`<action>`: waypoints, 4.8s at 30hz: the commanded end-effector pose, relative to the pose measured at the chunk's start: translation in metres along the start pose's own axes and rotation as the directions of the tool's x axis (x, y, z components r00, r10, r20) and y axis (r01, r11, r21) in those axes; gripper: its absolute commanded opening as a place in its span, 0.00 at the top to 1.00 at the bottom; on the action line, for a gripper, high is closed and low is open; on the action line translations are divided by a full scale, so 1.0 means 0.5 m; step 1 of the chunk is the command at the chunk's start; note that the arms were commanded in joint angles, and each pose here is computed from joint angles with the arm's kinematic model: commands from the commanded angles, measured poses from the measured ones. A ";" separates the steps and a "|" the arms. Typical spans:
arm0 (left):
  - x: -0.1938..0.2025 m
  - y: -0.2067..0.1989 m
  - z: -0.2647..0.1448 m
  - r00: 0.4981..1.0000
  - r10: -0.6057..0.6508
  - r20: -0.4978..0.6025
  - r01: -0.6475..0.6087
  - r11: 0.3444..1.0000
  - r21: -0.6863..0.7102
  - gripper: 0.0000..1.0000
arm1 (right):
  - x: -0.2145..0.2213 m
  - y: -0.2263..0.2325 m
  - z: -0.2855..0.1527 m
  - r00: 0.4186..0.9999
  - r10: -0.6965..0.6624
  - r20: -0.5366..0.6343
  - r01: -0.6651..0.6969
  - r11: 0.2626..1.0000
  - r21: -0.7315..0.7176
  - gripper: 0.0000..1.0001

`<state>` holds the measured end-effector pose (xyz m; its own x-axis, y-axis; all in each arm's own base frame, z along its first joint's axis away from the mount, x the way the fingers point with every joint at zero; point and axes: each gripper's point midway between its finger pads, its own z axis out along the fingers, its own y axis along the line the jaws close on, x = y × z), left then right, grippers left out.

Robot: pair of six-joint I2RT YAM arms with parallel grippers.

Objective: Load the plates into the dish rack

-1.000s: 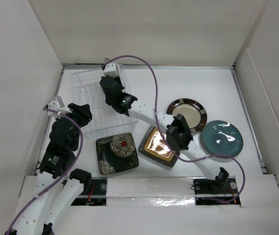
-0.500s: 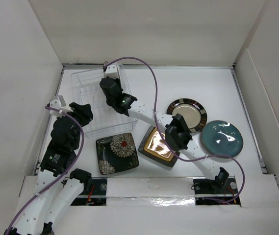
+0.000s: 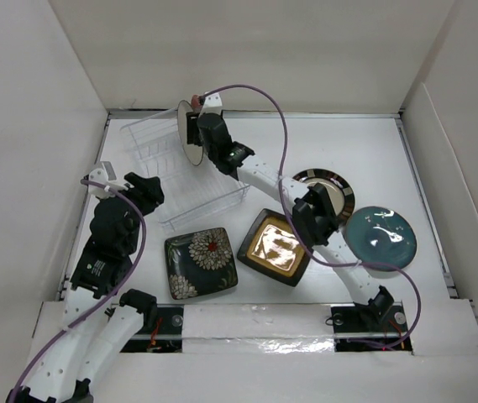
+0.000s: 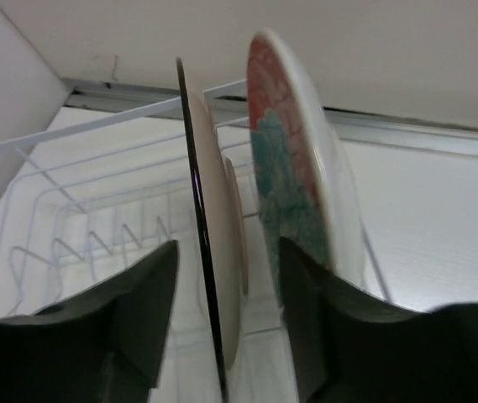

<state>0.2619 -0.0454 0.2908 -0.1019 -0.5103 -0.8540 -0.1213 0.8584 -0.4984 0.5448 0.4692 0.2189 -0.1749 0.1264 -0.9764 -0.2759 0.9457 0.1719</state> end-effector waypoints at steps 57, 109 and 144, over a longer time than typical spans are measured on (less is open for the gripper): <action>-0.018 -0.051 0.002 0.997 0.076 0.006 -0.076 0.989 0.123 0.73 | 0.467 -0.431 -0.836 0.366 0.790 -0.492 -0.650 0.595 0.473 0.40; -0.037 -0.056 -0.017 0.997 0.063 0.038 -0.067 0.987 0.148 0.72 | -0.524 -0.213 -0.672 0.916 0.205 0.346 -0.150 0.972 -0.180 1.00; -0.032 -0.060 -0.013 0.998 0.063 0.030 -0.067 0.985 0.156 0.72 | -0.374 0.054 -0.163 0.908 -0.260 0.329 0.244 0.966 0.090 1.00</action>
<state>0.2597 -0.0607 0.2982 -0.1303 -0.4429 -0.8870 -0.0003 0.8947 -0.4467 0.5043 0.4610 0.2976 -0.0331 -0.2274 -0.9732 -0.3433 0.9171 -0.2027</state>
